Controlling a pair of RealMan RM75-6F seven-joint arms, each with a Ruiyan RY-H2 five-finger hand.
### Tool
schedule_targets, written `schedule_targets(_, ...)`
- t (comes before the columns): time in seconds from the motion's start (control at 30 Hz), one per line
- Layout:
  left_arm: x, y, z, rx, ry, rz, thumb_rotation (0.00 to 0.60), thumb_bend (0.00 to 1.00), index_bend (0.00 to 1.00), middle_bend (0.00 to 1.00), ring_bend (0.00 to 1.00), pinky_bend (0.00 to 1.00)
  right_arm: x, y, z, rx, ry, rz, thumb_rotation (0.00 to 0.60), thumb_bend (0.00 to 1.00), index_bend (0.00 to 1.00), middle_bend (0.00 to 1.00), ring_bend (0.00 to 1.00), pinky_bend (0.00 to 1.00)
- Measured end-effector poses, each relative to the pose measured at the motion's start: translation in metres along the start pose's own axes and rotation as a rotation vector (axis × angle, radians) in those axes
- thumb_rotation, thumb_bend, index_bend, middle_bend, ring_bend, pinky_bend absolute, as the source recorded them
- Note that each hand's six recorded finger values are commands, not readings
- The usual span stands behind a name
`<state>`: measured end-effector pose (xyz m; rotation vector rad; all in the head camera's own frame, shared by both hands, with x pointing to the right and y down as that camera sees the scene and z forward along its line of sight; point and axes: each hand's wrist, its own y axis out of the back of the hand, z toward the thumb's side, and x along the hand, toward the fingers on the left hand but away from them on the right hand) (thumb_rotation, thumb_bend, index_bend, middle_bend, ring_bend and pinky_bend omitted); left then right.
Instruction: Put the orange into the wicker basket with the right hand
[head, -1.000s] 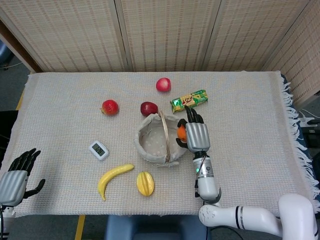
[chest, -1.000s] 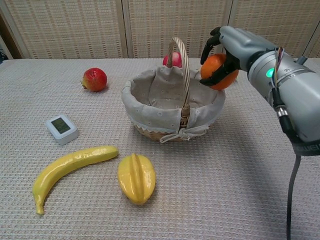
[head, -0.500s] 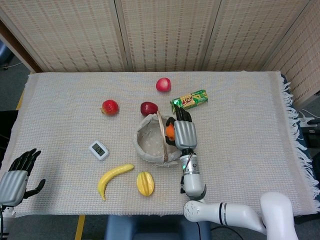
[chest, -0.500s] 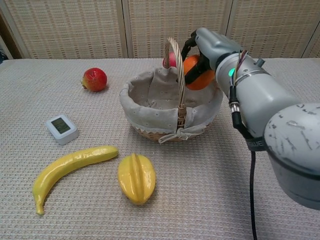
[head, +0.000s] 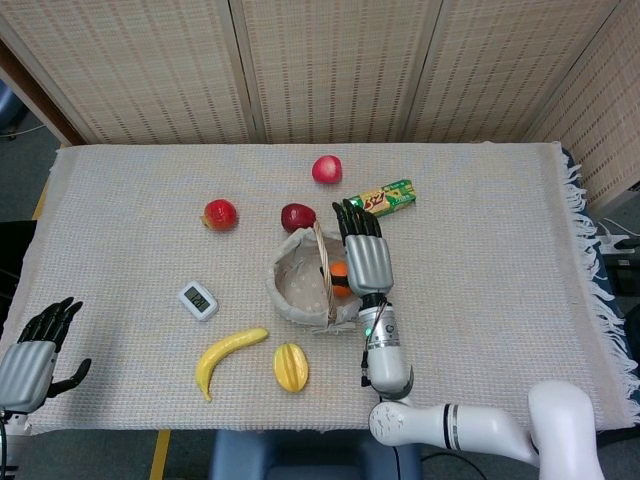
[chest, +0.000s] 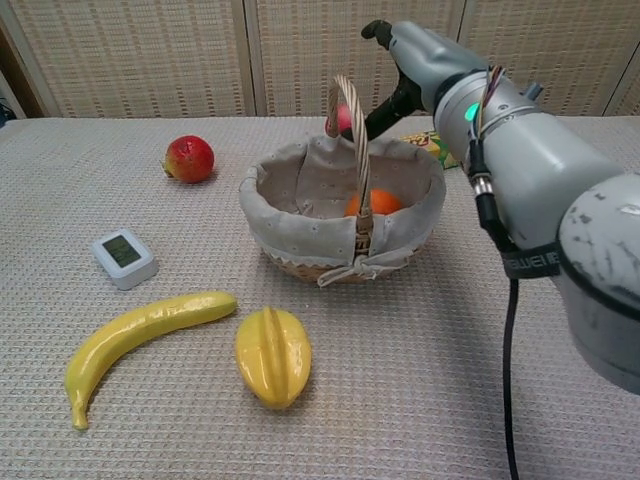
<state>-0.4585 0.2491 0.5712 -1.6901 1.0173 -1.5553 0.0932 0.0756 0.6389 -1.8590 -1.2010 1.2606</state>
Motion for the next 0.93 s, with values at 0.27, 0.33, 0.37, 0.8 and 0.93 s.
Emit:
schedule_targets(0.27,-0.001,0.001,-0.002,0.007,0.008,0.001,0.6,0.33,0.0,0.0,0.0,0.1,0.031,0.037,-0.031,0.067,0.046,0.026,0.551,0.11,0.0,0.0,0.0,0.04)
schedule_targets(0.33,-0.001,0.001,-0.002,0.011,0.008,0.002,0.6,0.33,0.0,0.0,0.0,0.11,0.045,0.051,-0.05,0.115,0.045,0.035,0.552,0.11,0.0,0.0,0.0,0.02)
schedule_targets(0.37,-0.001,0.001,-0.001,0.013,0.008,0.004,0.6,0.33,0.0,0.0,0.0,0.11,0.052,0.057,-0.06,0.141,0.043,0.039,0.55,0.11,0.0,0.0,0.0,0.02)
schedule_targets(0.8,-0.001,0.001,0.0,0.035,0.004,0.019,0.6,0.33,0.0,0.0,0.0,0.1,0.185,0.089,-0.193,0.336,-0.029,0.079,0.549,0.11,0.0,0.0,0.0,0.01)
schedule_targets(0.93,-0.002,0.001,0.001,0.034,-0.001,0.022,0.6,0.33,0.0,0.0,0.0,0.1,0.207,0.096,-0.22,0.361,-0.024,0.02,0.55,0.1,0.0,0.0,0.0,0.01)
